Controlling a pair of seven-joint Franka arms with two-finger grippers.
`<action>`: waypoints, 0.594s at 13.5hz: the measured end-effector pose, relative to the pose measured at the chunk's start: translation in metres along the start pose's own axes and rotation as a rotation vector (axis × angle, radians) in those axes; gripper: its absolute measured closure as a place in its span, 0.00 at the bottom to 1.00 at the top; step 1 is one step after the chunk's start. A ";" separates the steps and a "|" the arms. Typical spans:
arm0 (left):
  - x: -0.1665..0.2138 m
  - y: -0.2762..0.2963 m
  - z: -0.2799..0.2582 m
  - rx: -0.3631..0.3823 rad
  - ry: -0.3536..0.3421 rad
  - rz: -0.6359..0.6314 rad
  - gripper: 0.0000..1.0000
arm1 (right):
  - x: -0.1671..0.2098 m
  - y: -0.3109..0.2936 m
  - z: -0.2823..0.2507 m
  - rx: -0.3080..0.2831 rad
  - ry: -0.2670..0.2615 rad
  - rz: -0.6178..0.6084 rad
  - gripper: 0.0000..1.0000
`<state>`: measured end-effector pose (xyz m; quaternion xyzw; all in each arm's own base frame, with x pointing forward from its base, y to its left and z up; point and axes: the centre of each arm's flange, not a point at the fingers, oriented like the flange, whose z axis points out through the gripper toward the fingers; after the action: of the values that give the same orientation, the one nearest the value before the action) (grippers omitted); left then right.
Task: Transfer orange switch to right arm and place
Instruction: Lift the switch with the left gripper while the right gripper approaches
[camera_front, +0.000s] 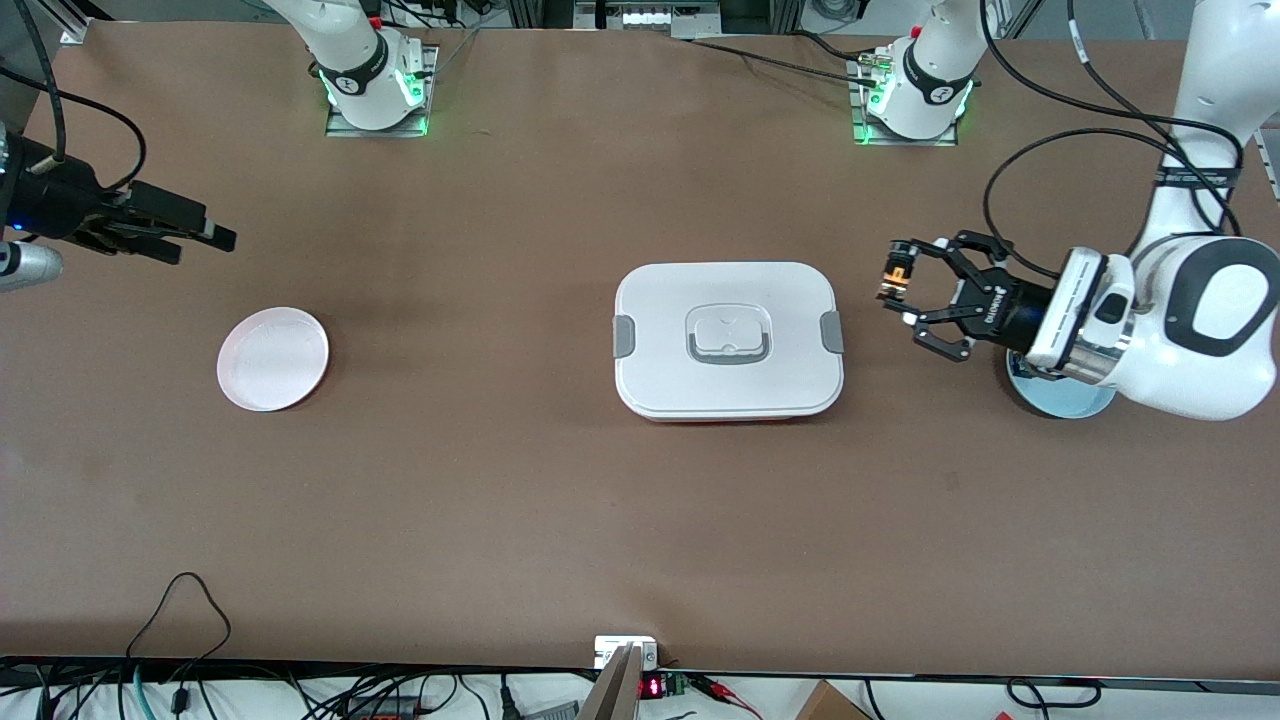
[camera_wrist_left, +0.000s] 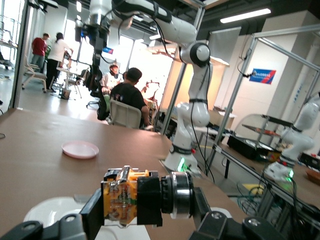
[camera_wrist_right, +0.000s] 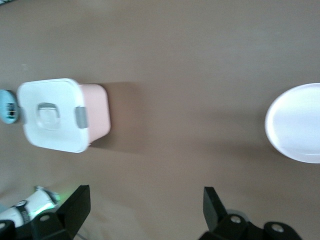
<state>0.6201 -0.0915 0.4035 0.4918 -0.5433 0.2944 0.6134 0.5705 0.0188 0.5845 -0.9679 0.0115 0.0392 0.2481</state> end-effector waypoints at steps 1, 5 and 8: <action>0.011 -0.007 0.015 0.016 0.027 -0.009 0.27 | 0.003 -0.005 0.007 0.057 -0.011 0.001 0.00; 0.053 -0.026 0.071 0.093 0.035 -0.063 0.27 | 0.028 -0.026 0.059 0.402 -0.116 0.046 0.00; 0.080 -0.030 0.108 0.150 0.019 -0.084 0.27 | 0.037 -0.059 0.091 0.568 -0.173 0.047 0.00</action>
<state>0.6253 -0.2155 0.4632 0.5560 -0.4927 0.3128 0.5918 0.6032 0.1146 0.5299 -0.8523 0.0233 0.1224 0.5080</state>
